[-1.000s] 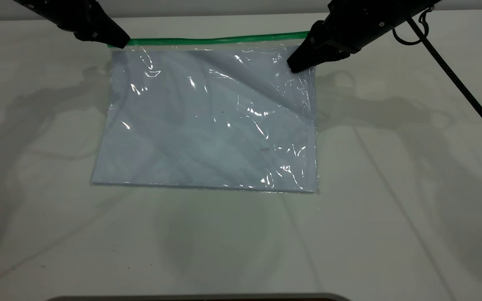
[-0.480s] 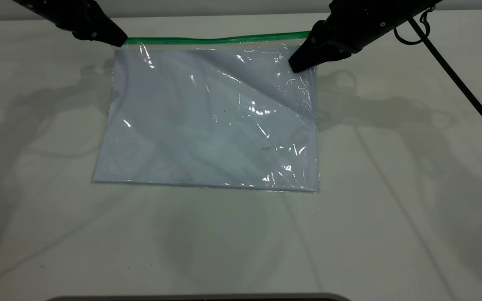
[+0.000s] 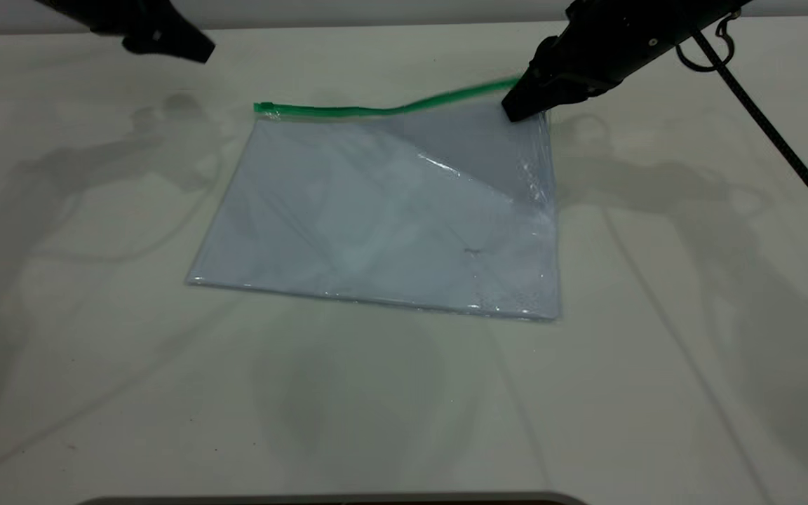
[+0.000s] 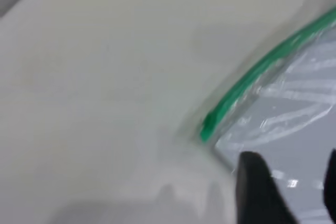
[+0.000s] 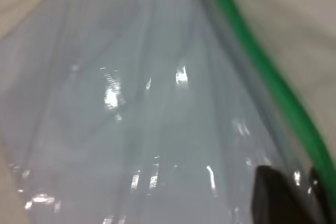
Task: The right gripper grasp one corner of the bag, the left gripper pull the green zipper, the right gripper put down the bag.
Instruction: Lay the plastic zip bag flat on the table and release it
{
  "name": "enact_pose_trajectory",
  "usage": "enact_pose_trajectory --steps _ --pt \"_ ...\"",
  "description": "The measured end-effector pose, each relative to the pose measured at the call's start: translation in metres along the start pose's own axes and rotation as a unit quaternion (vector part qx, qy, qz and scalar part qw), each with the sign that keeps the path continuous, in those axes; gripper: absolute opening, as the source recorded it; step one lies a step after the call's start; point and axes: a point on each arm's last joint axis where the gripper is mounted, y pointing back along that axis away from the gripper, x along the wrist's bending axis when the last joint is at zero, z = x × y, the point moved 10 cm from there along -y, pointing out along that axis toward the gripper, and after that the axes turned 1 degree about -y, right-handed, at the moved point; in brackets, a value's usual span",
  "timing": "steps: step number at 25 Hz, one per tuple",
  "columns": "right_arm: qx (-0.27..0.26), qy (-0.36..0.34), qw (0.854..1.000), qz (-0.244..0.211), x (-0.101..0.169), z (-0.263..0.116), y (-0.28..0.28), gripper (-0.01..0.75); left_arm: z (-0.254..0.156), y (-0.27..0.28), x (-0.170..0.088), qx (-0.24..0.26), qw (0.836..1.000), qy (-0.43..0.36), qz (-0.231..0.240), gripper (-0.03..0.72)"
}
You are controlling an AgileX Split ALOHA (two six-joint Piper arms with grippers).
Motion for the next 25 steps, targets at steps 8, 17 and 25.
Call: enact_pose_trajectory --steps 8,17,25 --pt "-0.012 0.05 0.994 -0.098 -0.024 0.034 0.039 0.637 0.08 0.059 -0.019 -0.07 0.997 -0.012 -0.002 0.546" --pt "-0.021 0.074 0.991 -0.108 0.034 0.097 0.161 0.525 0.179 0.192 -0.064 -0.12 0.991 -0.019 0.054 0.546" --pt "0.029 0.016 0.991 -0.13 0.107 0.087 0.292 0.481 0.156 0.308 -0.12 0.008 0.988 0.059 0.143 0.546"
